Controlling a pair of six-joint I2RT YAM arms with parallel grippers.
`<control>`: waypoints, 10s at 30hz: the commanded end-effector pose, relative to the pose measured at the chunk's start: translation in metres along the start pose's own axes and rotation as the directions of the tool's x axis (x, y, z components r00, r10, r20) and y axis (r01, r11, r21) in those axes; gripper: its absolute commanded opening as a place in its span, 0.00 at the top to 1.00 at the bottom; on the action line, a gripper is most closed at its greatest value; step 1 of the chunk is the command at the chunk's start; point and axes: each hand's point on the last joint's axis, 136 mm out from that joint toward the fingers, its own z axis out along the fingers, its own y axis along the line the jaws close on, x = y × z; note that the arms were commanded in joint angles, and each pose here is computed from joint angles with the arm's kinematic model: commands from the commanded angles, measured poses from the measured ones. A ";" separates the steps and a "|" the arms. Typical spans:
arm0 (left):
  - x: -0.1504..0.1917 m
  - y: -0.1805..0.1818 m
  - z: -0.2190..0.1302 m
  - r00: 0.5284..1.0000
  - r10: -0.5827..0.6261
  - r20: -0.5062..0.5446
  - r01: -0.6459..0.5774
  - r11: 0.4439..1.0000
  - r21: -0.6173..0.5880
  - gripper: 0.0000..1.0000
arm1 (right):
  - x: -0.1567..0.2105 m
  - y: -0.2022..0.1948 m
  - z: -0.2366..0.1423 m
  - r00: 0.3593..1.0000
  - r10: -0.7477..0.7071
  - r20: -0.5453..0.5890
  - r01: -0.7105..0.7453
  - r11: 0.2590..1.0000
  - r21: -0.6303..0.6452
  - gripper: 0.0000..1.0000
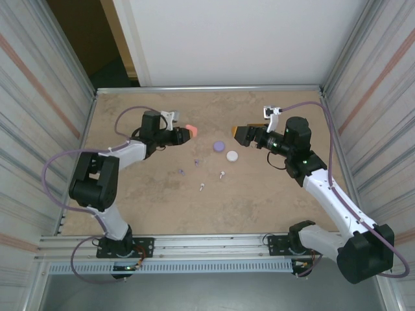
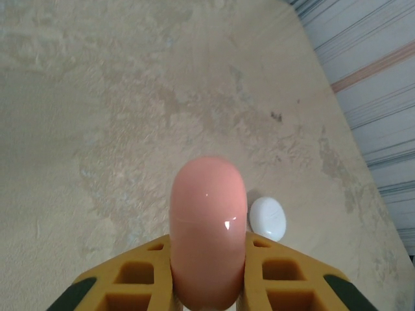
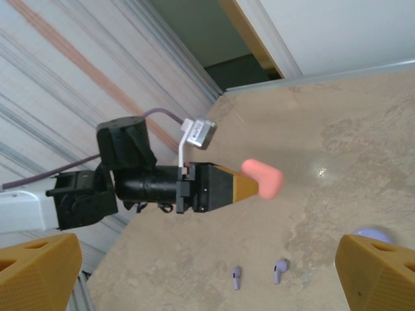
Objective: Insert the wireless bluetooth earbuds into the charging case
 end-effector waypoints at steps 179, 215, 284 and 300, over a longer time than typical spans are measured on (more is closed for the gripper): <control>-0.047 -0.023 -0.164 0.799 0.400 0.450 -0.203 0.883 -0.424 0.01 | 0.166 -0.170 0.154 -0.336 -0.849 -0.408 0.556 0.171 -0.813 0.21; -0.047 -0.021 -0.161 0.803 0.403 0.439 -0.207 0.880 -0.428 0.01 | 0.176 -0.184 0.163 -0.353 -0.824 -0.443 0.513 0.226 -0.828 0.41; -0.020 -0.253 -0.090 0.898 0.389 0.204 -0.439 0.820 0.367 0.21 | 0.011 0.051 0.026 0.076 -0.992 -0.101 0.997 0.076 0.001 0.51; -0.010 -0.253 -0.065 0.907 0.405 0.113 -0.415 0.817 0.401 0.39 | 0.009 0.048 0.028 0.066 -0.992 -0.109 0.998 0.065 0.014 0.51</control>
